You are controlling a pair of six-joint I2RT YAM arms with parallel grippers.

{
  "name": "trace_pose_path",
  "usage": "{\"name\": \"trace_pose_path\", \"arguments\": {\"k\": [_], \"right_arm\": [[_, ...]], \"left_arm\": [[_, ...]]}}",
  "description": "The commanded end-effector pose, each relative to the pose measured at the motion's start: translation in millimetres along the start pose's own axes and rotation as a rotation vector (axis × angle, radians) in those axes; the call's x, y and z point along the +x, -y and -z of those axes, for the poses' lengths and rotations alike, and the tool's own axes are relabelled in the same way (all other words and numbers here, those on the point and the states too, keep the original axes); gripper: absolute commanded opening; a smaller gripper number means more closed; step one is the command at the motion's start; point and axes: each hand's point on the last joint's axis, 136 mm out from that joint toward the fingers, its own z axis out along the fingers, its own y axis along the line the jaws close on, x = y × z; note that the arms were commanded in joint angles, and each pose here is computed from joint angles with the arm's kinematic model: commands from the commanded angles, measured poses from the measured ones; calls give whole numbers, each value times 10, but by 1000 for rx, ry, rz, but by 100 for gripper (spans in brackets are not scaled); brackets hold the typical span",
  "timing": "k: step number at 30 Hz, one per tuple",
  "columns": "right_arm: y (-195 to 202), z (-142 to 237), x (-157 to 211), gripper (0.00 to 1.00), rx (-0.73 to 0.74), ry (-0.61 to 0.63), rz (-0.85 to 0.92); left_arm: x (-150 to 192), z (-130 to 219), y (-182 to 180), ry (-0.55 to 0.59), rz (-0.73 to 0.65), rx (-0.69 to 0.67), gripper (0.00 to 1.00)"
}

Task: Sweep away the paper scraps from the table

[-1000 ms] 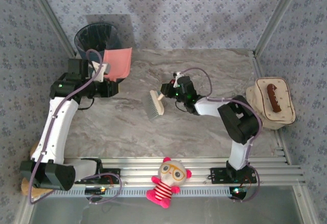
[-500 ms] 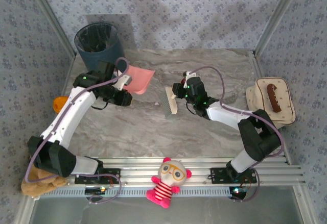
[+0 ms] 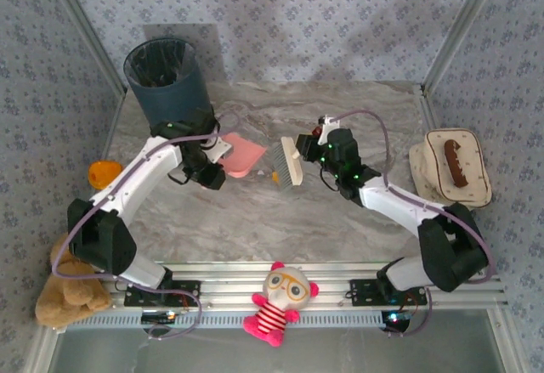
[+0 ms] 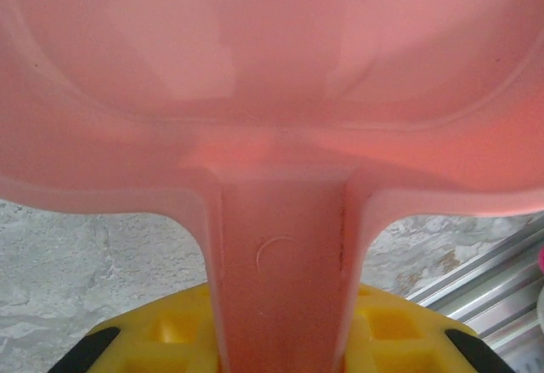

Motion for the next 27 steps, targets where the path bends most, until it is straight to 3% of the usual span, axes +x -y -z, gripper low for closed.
{"name": "trace_pose_path", "arguments": {"k": [1, 5, 11, 27], "right_arm": [[144, 134, -137, 0, 95, 40, 55], [374, 231, -184, 0, 252, 12, 142], [535, 248, -224, 0, 368, -42, 270], [451, -151, -171, 0, 358, -157, 408]], "left_arm": [[91, -33, 23, -60, -60, -31, 0], [165, -184, 40, -146, -115, -77, 0], [228, -369, 104, -240, -179, -96, 0], [395, -783, 309, -424, -294, -75, 0]]}}
